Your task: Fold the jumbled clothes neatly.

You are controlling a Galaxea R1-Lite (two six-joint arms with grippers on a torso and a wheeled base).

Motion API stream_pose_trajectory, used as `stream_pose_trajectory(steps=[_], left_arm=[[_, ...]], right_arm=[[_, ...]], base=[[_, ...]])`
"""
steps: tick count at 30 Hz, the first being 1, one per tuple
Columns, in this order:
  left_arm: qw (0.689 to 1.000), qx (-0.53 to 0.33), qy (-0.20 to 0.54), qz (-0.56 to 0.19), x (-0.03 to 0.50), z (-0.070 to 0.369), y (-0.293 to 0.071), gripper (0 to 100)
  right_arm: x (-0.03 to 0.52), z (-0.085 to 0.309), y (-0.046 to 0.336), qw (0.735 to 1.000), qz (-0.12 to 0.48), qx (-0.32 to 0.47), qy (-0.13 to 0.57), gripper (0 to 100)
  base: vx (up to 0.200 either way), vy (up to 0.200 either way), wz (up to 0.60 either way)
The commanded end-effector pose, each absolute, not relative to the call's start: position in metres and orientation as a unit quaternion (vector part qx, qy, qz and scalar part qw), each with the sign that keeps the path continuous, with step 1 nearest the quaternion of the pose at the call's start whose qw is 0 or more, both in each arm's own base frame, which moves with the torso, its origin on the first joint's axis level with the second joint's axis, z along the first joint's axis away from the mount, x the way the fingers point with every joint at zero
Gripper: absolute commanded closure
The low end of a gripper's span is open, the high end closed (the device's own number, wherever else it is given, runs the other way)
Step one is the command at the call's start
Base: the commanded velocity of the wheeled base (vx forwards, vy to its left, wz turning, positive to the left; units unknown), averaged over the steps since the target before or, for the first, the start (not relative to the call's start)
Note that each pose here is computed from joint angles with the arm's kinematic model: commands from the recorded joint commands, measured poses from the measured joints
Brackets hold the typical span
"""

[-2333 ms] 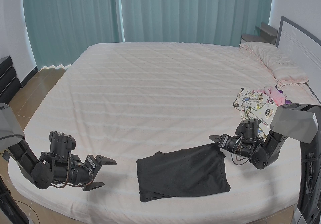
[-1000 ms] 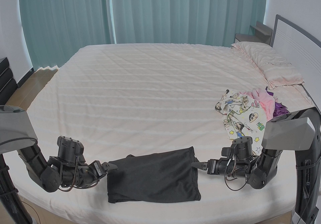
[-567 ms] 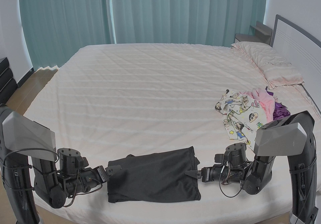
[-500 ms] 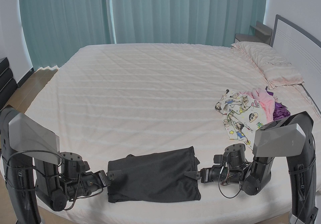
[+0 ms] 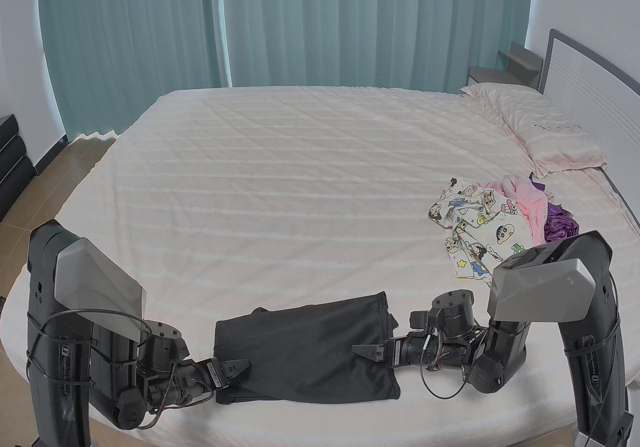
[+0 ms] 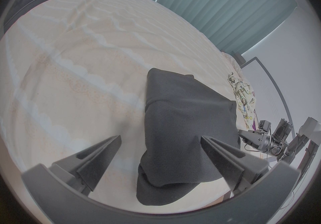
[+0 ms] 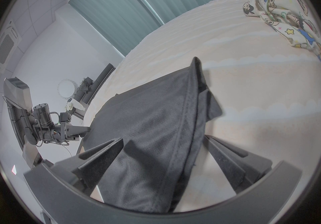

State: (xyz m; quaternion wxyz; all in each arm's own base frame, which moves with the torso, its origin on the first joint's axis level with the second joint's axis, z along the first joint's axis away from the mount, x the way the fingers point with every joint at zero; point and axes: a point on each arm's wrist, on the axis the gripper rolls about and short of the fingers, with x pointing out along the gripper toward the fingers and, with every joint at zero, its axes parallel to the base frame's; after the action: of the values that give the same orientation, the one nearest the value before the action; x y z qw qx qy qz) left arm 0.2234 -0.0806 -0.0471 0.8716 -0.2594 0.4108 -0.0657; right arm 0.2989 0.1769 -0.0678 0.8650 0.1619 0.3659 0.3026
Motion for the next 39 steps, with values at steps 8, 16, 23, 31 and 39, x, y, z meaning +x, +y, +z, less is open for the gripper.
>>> stream_pose_trajectory(steps=[8, 16, 23, 31, 39], left_arm=[[0.876, -0.277, 0.385, -0.084, 0.24, -0.048, -0.096, 0], [0.876, -0.304, 0.365, -0.087, 0.249, -0.045, -0.106, 0], [0.872, -0.311, 0.367, -0.088, 0.248, -0.044, -0.109, 0], [0.873, -0.311, 0.365, -0.091, 0.245, -0.045, -0.11, 100], [0.869, -0.328, 0.361, -0.088, 0.244, -0.04, -0.109, 100]], right_arm=[[0.3, -0.076, 0.191, 0.863, 0.319, 0.161, 0.358, 0], [0.301, -0.081, 0.198, 0.862, 0.329, 0.167, 0.348, 0], [0.299, -0.082, 0.206, 0.863, 0.344, 0.174, 0.325, 0], [0.299, -0.083, 0.206, 0.863, 0.345, 0.177, 0.325, 100], [0.3, -0.082, 0.207, 0.864, 0.351, 0.184, 0.311, 100]], base=[[0.0, 0.0, 0.0], [0.0, 0.0, 0.0], [0.0, 0.0, 0.0], [0.0, 0.0, 0.0], [0.0, 0.0, 0.0]])
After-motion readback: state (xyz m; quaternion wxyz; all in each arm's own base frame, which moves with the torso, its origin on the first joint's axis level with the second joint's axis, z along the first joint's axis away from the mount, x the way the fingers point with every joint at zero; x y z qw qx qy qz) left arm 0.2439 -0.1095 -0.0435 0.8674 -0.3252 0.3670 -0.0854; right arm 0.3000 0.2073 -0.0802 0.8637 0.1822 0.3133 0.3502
